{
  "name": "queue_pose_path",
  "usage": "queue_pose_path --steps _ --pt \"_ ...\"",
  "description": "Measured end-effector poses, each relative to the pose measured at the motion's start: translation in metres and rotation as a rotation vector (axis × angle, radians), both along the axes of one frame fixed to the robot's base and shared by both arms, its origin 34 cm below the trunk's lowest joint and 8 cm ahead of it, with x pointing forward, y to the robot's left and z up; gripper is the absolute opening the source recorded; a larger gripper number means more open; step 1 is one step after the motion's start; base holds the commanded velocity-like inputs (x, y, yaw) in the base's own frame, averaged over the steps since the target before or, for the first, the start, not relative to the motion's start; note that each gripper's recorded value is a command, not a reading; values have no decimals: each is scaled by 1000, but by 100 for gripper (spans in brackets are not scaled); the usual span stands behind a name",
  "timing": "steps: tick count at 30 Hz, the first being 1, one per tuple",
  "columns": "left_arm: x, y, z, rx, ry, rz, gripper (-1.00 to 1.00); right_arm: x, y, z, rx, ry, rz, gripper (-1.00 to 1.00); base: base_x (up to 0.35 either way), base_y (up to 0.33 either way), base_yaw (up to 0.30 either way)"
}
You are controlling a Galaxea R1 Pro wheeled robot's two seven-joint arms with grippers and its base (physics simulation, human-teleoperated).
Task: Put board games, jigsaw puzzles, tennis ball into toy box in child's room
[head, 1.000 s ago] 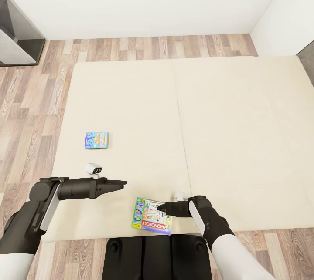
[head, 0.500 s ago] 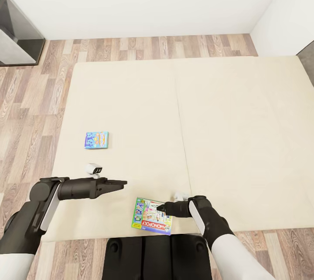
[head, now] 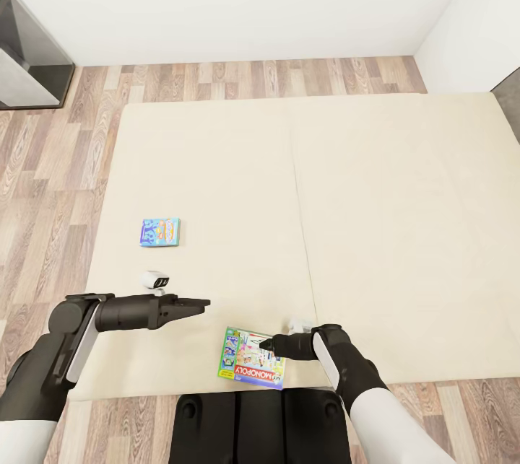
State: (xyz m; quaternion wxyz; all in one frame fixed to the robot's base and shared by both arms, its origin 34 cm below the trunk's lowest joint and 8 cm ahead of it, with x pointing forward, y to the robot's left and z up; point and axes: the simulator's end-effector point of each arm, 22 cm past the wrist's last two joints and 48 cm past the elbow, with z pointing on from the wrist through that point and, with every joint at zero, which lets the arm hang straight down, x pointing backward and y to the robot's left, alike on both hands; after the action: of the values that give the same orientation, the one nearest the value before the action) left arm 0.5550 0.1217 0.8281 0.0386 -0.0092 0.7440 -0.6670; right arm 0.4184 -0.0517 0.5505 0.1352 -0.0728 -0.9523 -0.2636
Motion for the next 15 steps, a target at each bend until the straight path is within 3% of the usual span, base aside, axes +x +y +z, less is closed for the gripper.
queue_pose_path --steps 15 --pt "0 0 0 1 0 -1 100 0 0 0 -1 -1 1 100 0 22 0"
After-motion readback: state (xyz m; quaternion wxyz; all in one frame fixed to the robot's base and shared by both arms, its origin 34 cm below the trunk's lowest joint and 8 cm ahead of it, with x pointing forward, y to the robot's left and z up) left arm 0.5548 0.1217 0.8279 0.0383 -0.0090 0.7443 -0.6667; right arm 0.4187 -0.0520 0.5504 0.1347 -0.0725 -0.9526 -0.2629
